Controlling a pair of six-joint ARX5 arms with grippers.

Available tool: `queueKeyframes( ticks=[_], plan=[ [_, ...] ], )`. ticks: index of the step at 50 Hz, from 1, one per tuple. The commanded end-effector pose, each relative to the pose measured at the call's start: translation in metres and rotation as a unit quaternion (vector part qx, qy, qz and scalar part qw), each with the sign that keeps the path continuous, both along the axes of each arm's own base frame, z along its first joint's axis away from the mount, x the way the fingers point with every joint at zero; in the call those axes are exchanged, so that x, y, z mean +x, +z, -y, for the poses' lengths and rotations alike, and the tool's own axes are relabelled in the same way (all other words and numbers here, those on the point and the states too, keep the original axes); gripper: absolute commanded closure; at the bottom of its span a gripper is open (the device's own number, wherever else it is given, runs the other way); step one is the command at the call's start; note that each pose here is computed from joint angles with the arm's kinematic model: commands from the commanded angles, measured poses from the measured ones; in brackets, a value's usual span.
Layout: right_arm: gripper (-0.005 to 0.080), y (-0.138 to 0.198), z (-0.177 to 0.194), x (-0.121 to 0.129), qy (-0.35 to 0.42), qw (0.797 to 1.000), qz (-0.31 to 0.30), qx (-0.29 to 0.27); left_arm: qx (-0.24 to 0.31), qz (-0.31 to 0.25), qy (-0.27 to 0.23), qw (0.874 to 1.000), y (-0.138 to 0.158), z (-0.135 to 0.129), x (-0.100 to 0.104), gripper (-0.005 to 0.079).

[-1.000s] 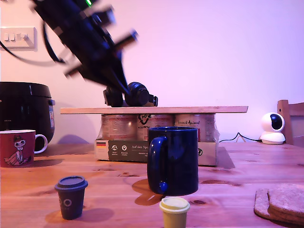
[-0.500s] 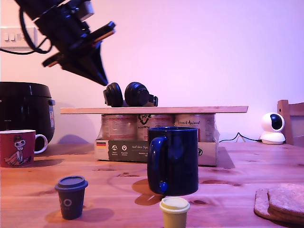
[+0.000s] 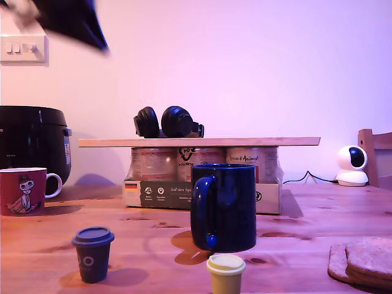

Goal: Slide the blue coffee cup to the right

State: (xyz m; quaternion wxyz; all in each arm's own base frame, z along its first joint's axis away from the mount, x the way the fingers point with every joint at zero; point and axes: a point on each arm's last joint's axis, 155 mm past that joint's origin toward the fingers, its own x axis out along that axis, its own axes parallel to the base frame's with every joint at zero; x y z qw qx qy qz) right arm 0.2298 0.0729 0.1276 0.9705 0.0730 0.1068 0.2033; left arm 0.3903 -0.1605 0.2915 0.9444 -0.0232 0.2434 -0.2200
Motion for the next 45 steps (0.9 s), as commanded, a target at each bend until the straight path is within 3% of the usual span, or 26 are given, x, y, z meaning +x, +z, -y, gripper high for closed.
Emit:
queueKeyframes(
  ticks=[1, 9, 27, 45],
  plan=[
    [0.0763, -0.001, 0.009, 0.004, -0.021, 0.999, 0.012, -0.024, 0.004, 0.022, 0.009, 1.0, 0.013, -0.008, -0.002, 0.0763],
    [0.0763, -0.002, 0.028, 0.01, -0.067, 0.995, 0.025, -0.071, -0.002, 0.053, 0.02, 0.998, 0.037, -0.019, -0.013, 0.0763],
    [0.0763, -0.004, 0.027, 0.01, -0.066, 0.995, 0.021, -0.073, -0.016, 0.144, 0.047, 0.988, 0.082, -0.04, -0.043, 0.0763],
    [0.0763, -0.004, 0.027, 0.01, -0.066, 0.995, 0.021, -0.073, -0.007, 0.191, 0.083, 0.978, 0.061, -0.075, -0.076, 0.0763]
  ],
)
